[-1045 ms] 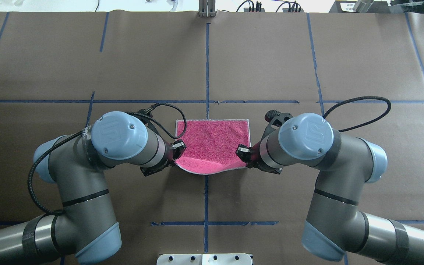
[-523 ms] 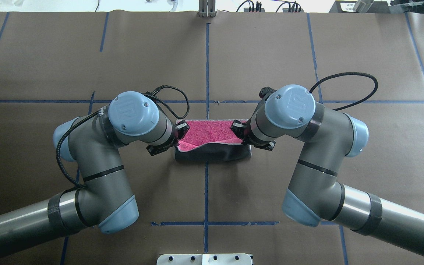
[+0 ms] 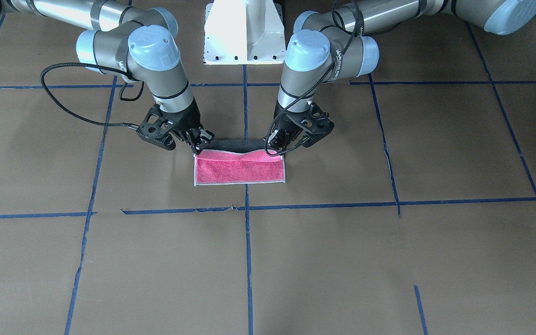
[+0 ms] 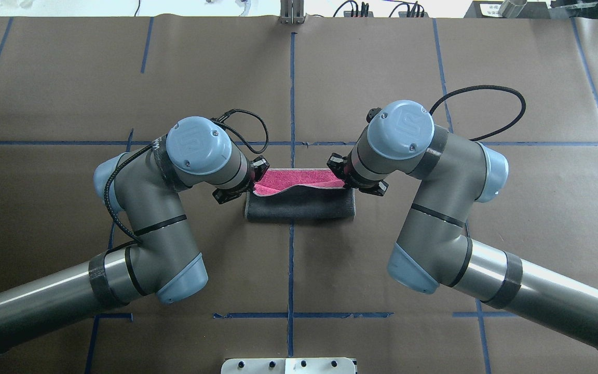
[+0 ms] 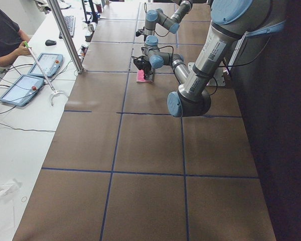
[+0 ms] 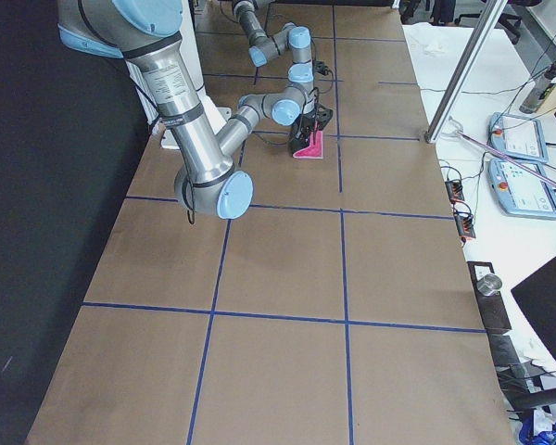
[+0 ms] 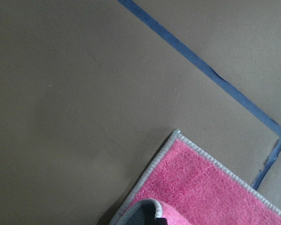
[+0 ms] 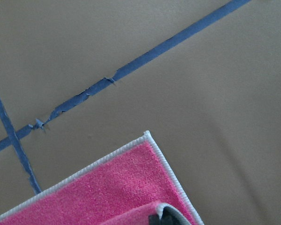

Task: Fold towel twice with both arms
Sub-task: 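Lift the nearer edge with both grippers and fold it over the farther edge, then lay the folded edge down and open both grippers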

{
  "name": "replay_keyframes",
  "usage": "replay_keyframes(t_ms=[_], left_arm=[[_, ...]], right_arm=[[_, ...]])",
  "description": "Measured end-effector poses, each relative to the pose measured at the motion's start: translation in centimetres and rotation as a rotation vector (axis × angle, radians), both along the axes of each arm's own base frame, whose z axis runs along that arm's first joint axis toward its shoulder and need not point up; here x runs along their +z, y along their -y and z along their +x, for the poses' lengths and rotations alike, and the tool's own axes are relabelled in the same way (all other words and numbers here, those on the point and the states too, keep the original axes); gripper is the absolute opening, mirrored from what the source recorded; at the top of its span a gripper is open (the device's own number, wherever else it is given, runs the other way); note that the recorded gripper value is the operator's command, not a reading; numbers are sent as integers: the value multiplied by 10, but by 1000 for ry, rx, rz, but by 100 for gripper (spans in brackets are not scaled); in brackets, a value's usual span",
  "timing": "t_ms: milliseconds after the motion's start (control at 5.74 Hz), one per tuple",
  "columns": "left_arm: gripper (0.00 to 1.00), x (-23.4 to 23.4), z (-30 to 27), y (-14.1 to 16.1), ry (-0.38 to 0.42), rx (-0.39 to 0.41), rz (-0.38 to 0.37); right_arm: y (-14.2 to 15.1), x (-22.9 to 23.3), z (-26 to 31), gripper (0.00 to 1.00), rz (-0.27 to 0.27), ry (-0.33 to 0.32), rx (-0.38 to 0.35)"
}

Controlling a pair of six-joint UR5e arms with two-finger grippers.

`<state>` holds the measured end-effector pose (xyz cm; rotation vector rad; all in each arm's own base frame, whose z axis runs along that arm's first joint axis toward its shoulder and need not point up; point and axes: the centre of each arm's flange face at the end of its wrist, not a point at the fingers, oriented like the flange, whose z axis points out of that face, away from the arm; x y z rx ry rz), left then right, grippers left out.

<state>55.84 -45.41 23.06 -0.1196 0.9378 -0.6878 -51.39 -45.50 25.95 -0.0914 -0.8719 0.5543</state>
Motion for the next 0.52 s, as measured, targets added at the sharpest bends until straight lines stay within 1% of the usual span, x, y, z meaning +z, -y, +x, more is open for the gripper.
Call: replay_keyframes(t_ms=[523], left_arm=[[0, 3, 0, 14, 8, -20, 2]], right_arm=[[24, 2, -12, 5, -12, -26, 15]])
